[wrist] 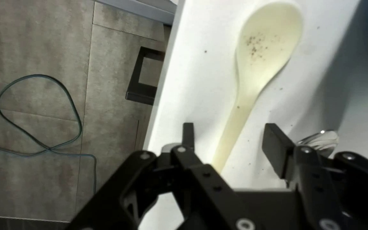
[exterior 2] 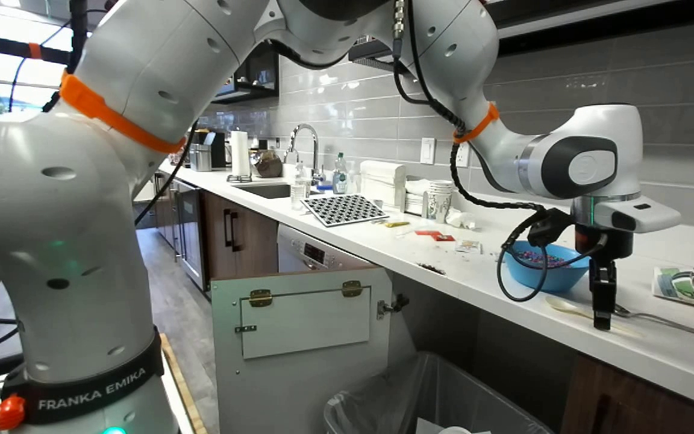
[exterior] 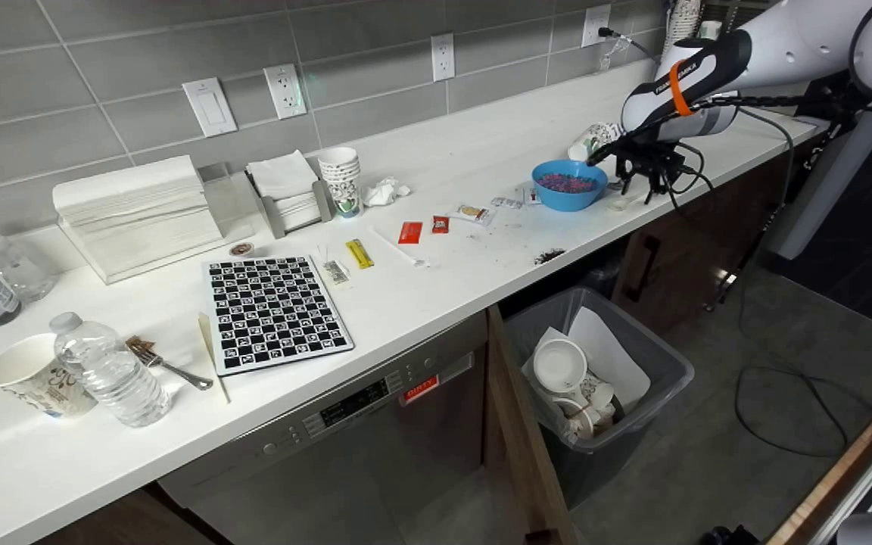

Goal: Pour a spoonful of the blue bowl's contents into the bin

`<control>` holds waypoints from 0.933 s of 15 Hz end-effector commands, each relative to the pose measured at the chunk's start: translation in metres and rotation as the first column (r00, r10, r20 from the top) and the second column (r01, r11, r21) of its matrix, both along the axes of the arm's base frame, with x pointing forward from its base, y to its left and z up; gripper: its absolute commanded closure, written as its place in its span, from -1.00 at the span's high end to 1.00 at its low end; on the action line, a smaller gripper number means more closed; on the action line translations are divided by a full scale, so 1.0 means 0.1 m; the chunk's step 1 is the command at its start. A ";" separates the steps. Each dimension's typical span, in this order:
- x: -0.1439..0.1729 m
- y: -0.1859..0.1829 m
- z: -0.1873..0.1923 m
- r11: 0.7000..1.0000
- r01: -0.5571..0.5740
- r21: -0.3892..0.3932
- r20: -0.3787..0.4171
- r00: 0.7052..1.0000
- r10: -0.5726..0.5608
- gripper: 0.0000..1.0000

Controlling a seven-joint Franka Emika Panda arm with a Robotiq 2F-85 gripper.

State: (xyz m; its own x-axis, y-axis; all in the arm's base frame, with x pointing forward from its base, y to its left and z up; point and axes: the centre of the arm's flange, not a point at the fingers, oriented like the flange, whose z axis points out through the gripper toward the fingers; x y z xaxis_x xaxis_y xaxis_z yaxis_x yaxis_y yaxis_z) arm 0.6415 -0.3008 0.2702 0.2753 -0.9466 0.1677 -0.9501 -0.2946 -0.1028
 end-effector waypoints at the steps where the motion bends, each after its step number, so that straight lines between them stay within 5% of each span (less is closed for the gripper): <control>1: 0.10 -0.04 -0.03 0.999 -0.004 0.033 0.005 1.000 0.004 0.02; 2: 0.11 -0.04 -0.03 0.999 -0.004 0.036 0.006 1.000 0.004 -0.18; 4: 0.11 -0.04 -0.03 0.999 0.001 0.041 0.005 1.000 -0.001 -0.23; 5: 0.11 -0.05 -0.04 0.999 0.006 0.044 0.002 1.000 -0.006 -0.58; 9: 0.09 -0.07 -0.06 0.999 0.016 0.047 -0.016 1.000 -0.015 -1.00; 14: -0.02 -0.09 -0.06 0.998 0.033 0.053 -0.015 0.999 -0.032 -0.93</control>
